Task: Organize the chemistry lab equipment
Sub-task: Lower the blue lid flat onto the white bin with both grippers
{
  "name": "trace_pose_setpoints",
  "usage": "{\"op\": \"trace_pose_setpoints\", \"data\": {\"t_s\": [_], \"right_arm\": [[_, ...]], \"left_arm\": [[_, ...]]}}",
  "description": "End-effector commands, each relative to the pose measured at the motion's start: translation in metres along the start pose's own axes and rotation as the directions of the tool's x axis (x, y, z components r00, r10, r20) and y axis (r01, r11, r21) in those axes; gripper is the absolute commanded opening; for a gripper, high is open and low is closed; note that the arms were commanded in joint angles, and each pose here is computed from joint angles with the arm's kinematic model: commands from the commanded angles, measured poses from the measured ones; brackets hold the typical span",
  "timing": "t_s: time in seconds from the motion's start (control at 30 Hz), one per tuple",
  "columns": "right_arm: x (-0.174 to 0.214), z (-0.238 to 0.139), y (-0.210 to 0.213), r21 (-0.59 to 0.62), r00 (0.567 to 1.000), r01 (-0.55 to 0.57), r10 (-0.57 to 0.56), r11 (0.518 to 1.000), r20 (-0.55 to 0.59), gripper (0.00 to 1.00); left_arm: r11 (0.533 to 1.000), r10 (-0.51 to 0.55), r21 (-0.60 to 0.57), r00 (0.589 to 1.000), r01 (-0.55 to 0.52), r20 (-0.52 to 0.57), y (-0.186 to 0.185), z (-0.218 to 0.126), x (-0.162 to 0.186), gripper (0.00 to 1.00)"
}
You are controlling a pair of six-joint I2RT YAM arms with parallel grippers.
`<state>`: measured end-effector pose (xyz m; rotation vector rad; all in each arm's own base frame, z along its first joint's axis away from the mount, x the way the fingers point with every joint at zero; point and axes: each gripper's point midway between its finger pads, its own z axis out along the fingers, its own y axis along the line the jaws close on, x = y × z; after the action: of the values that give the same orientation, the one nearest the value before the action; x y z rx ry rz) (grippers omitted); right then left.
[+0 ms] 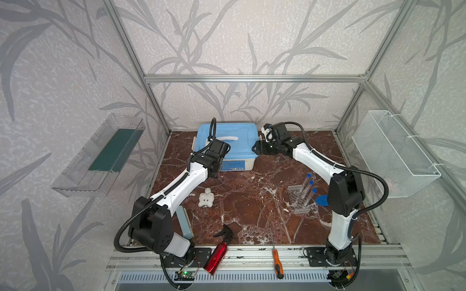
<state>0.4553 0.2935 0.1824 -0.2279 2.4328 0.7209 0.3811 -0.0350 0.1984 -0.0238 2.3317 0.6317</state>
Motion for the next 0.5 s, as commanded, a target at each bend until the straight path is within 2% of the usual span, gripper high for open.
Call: {"op": "trace_pose_setpoints", "data": {"t_s": [0.0, 0.1, 0.2, 0.33, 0.4, 0.47], "right_arm": [[0.020, 0.017, -0.019, 0.082, 0.995, 0.016, -0.008, 0.997, -0.095, 0.71], [0.014, 0.020, -0.021, 0.093, 0.996, 0.023, -0.014, 0.995, -0.093, 0.71], [0.016, 0.025, -0.026, 0.105, 0.994, 0.023, -0.011, 0.994, -0.108, 0.71], [0.024, 0.031, -0.033, 0.113, 0.991, 0.014, 0.002, 0.993, -0.135, 0.71], [0.024, 0.030, -0.036, 0.121, 0.991, 0.016, 0.000, 0.993, -0.137, 0.71], [0.021, 0.026, -0.041, 0.135, 0.992, 0.011, 0.006, 0.991, -0.128, 0.69]], "left_arm": [[0.998, -0.057, 0.025, 0.998, 0.056, 0.019, 0.006, -0.001, -0.016, 0.85], [0.982, -0.108, 0.156, 0.994, 0.104, 0.015, -0.003, -0.020, -0.018, 0.84], [0.942, -0.204, 0.281, 0.978, 0.182, 0.050, -0.004, -0.043, -0.021, 0.84], [0.847, -0.354, 0.444, 0.933, 0.291, 0.064, 0.010, -0.074, -0.044, 0.82], [0.802, -0.419, 0.491, 0.906, 0.339, 0.058, 0.015, -0.072, -0.059, 0.82], [0.790, -0.438, 0.487, 0.899, 0.373, 0.022, 0.016, -0.055, -0.067, 0.82]]}}
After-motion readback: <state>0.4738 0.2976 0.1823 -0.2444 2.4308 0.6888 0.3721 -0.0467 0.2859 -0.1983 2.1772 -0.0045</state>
